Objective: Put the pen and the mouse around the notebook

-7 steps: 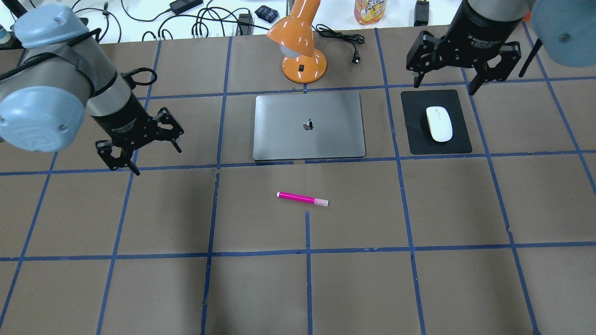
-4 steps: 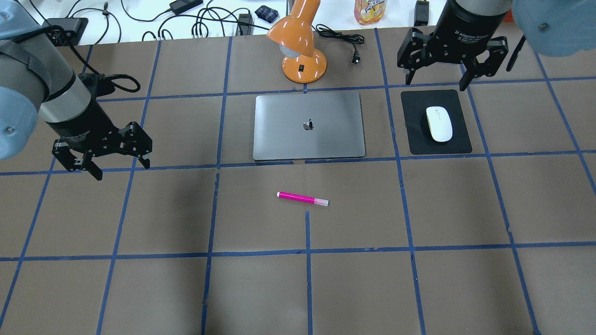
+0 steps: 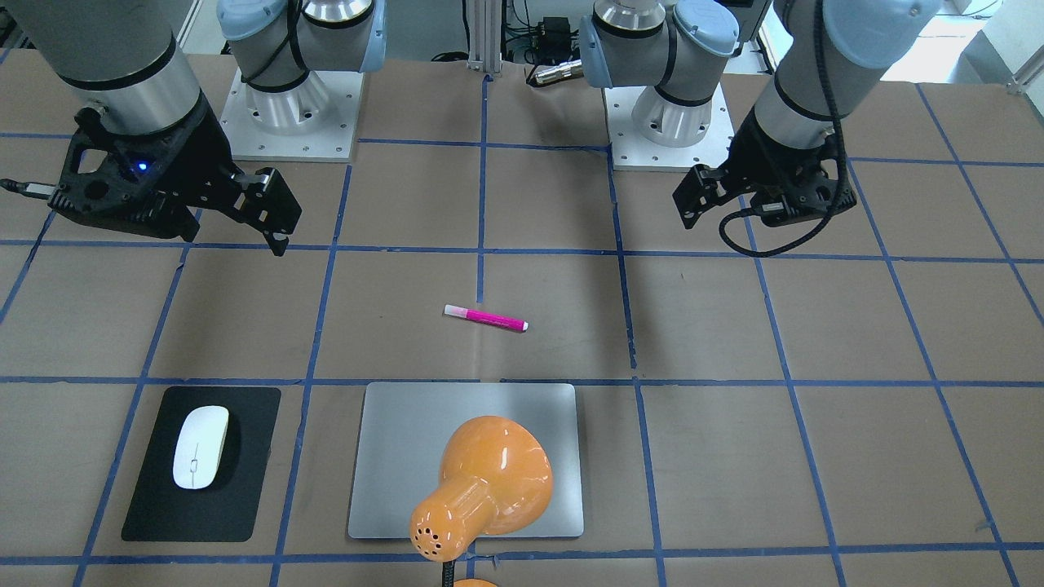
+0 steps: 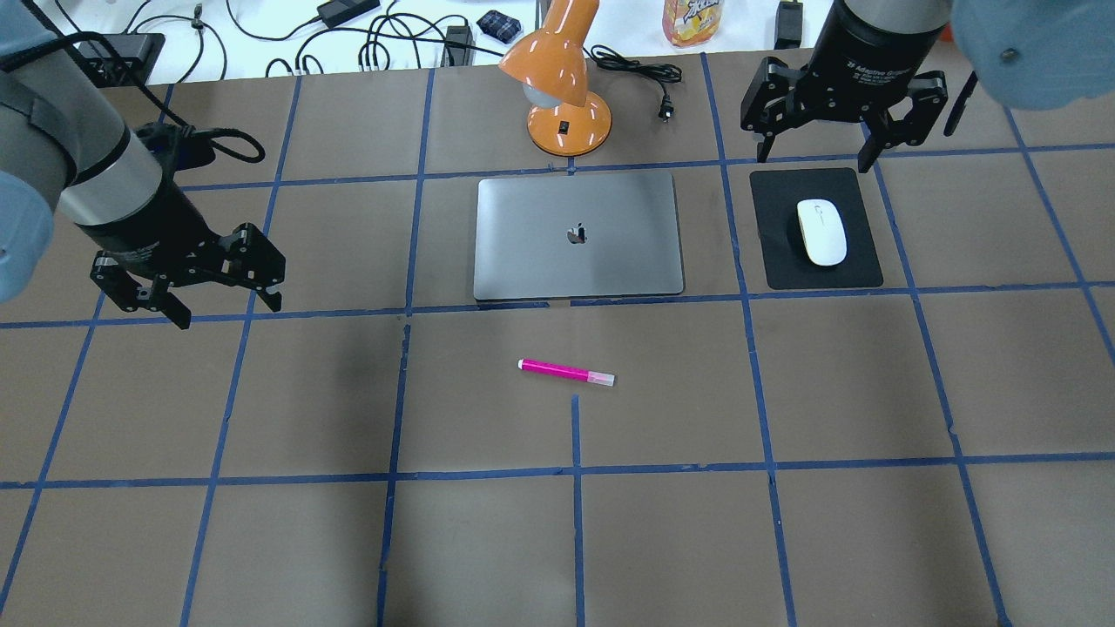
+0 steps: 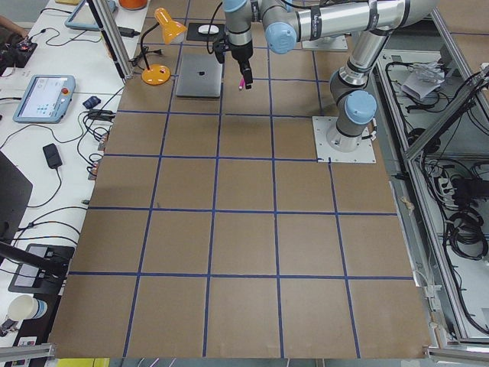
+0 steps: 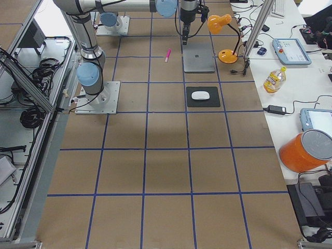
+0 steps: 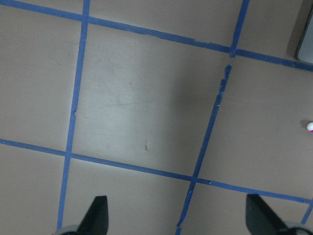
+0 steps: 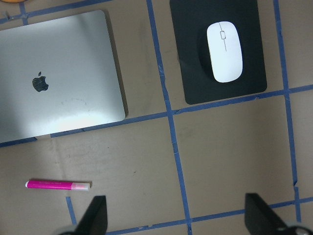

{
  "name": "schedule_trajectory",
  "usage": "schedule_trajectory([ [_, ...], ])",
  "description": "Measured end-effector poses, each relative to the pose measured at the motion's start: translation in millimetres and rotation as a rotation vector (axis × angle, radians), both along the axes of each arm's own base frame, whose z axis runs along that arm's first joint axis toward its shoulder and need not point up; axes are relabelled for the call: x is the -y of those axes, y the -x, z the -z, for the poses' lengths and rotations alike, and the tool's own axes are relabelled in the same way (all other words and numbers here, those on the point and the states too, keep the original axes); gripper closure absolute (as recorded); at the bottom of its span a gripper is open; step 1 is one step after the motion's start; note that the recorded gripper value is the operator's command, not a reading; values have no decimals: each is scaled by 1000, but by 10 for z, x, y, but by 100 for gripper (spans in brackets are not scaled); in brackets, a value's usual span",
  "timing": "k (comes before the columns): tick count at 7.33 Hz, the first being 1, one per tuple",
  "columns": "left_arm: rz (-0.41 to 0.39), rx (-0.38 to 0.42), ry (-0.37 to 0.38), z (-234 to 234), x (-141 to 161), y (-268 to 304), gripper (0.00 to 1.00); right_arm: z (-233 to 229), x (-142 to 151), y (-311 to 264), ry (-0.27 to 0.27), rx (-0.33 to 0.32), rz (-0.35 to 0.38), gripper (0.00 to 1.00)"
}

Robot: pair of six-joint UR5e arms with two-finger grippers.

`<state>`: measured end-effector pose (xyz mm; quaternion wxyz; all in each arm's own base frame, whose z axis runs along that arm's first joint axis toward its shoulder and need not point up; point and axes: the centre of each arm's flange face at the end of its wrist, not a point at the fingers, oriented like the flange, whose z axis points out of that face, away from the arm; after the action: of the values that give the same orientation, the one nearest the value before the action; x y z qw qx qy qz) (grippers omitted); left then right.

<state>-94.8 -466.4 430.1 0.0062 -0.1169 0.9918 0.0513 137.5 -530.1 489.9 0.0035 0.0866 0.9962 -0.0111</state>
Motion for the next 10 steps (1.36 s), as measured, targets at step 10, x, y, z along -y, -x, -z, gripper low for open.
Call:
schedule_trajectory([
  [10, 222, 4, 55, -711, 132, 446, 0, -3, -5, 0, -4, 1, 1, 0],
])
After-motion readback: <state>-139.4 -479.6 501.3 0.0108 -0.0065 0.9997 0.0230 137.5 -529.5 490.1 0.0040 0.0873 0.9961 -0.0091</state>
